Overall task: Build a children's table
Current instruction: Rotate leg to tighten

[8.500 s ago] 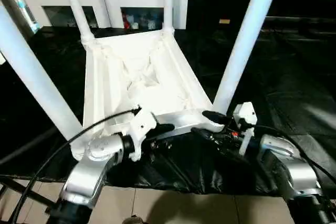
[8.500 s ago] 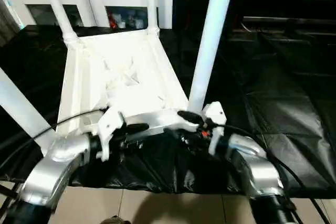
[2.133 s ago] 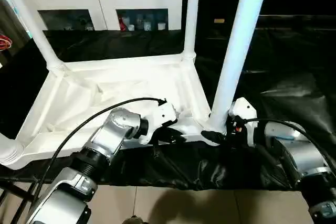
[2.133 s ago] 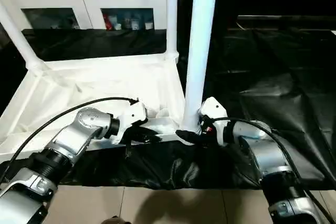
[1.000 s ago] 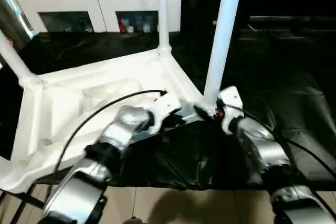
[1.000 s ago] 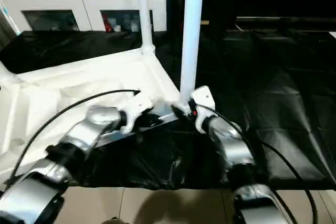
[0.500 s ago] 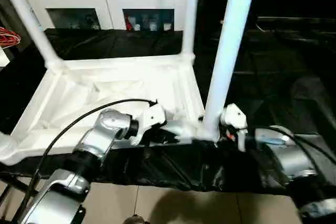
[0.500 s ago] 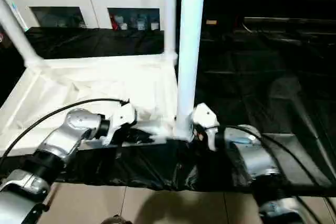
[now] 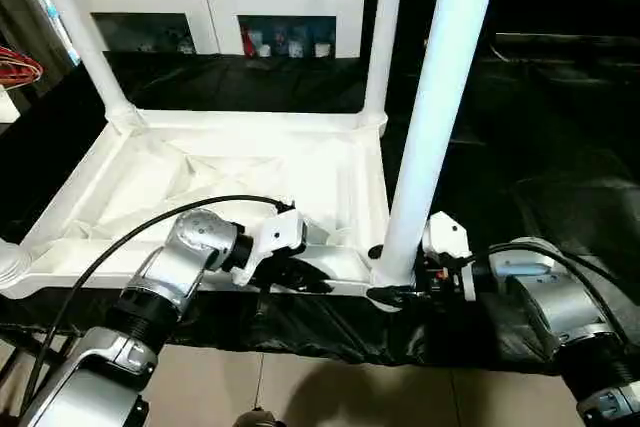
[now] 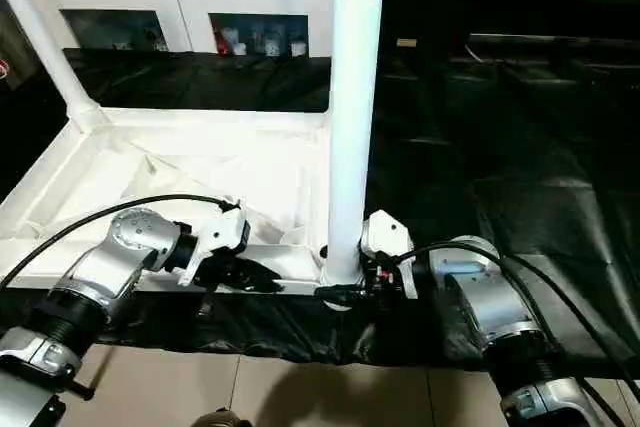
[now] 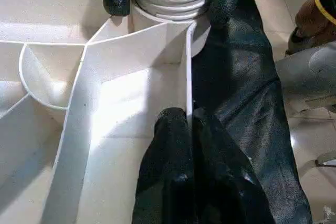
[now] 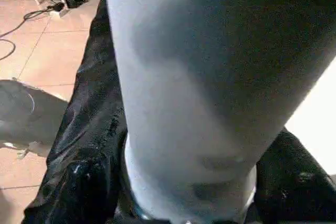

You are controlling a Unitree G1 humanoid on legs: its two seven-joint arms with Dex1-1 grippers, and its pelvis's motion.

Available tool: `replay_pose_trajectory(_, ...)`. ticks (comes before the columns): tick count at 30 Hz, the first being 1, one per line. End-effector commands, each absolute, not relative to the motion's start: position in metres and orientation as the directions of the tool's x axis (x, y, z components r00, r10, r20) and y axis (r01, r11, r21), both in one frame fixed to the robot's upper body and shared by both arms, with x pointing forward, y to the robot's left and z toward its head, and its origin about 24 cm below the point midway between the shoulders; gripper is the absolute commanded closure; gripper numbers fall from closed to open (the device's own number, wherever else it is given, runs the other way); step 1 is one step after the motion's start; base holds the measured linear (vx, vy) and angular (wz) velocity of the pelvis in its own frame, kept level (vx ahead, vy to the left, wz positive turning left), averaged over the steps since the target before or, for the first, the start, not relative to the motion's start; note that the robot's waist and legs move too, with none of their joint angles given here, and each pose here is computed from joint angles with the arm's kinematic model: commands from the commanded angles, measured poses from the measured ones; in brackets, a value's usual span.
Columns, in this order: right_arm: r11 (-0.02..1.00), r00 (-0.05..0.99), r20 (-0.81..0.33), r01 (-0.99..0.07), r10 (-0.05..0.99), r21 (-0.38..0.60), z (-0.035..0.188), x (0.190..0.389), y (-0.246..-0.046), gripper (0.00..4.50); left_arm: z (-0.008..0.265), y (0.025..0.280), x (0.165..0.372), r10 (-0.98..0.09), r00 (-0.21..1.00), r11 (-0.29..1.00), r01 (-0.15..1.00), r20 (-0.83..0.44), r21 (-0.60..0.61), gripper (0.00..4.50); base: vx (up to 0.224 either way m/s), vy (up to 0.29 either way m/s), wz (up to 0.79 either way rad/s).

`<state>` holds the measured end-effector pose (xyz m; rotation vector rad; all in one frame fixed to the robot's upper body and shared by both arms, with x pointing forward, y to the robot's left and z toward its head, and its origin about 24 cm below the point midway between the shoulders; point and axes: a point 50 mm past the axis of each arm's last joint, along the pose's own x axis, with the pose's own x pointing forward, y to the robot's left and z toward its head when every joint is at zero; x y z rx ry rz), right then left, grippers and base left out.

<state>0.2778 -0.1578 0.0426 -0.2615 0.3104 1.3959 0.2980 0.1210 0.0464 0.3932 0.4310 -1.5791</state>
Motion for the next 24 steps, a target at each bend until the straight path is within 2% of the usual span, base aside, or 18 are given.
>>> replay_pose_trajectory(1, 0.086, 0.073, -0.361, -0.996, 0.930, 0.020, 0.042, 0.273, -0.147, 1.68, 0.053, 0.111, 0.296, -0.885, -0.087, -0.092, 0.996, -0.457, -0.012, 4.50, 0.000, 0.000, 0.00)
replay_pose_trajectory(7, 0.091, 0.072, -0.344, -0.995, 0.936, 0.042, 0.040, 0.270, -0.146, 1.77, 0.052, 0.109, 0.298, -0.895, -0.069, -0.068, 0.998, -0.441, -0.017, 4.50, 0.000, 0.000, 0.00)
replay_pose_trajectory(13, 0.141, 0.118, -0.286, -0.988, 0.951, 0.061, 0.037, 0.269, -0.140, 1.77, 0.051, 0.103, 0.302, -0.904, -0.015, -0.008, 1.000, -0.428, -0.017, 4.50, 0.000, 0.000, 0.00)
replay_pose_trajectory(18, 0.447, 0.419, -0.245, -0.892, 0.874, 0.070, 0.020, 0.287, -0.114, 1.77, 0.051, 0.074, 0.317, -0.897, 0.153, 0.150, 0.988, -0.415, 0.038, 4.50, 0.000, 0.000, 0.00)
replay_pose_trajectory(20, 0.529, 0.496, -0.247, -0.844, 0.832, 0.088, 0.015, 0.292, -0.107, 1.77, 0.052, 0.066, 0.320, -0.894, 0.183, 0.176, 0.983, -0.409, 0.055, 4.50, 0.000, 0.000, 0.00)
replay_pose_trajectory(21, 0.533, 0.499, -0.247, -0.842, 0.830, 0.089, 0.015, 0.293, -0.107, 1.77, 0.052, 0.066, 0.320, -0.894, 0.184, 0.177, 0.983, -0.409, 0.056, 4.50, 0.000, 0.000, 0.00)
replay_pose_trajectory(24, 0.657, 0.619, -0.245, -0.743, 0.746, 0.124, 0.009, 0.302, -0.091, 1.77, 0.054, 0.052, 0.324, -0.883, 0.246, 0.233, 0.969, -0.399, 0.081, 4.50, 0.000, 0.000, 0.00)
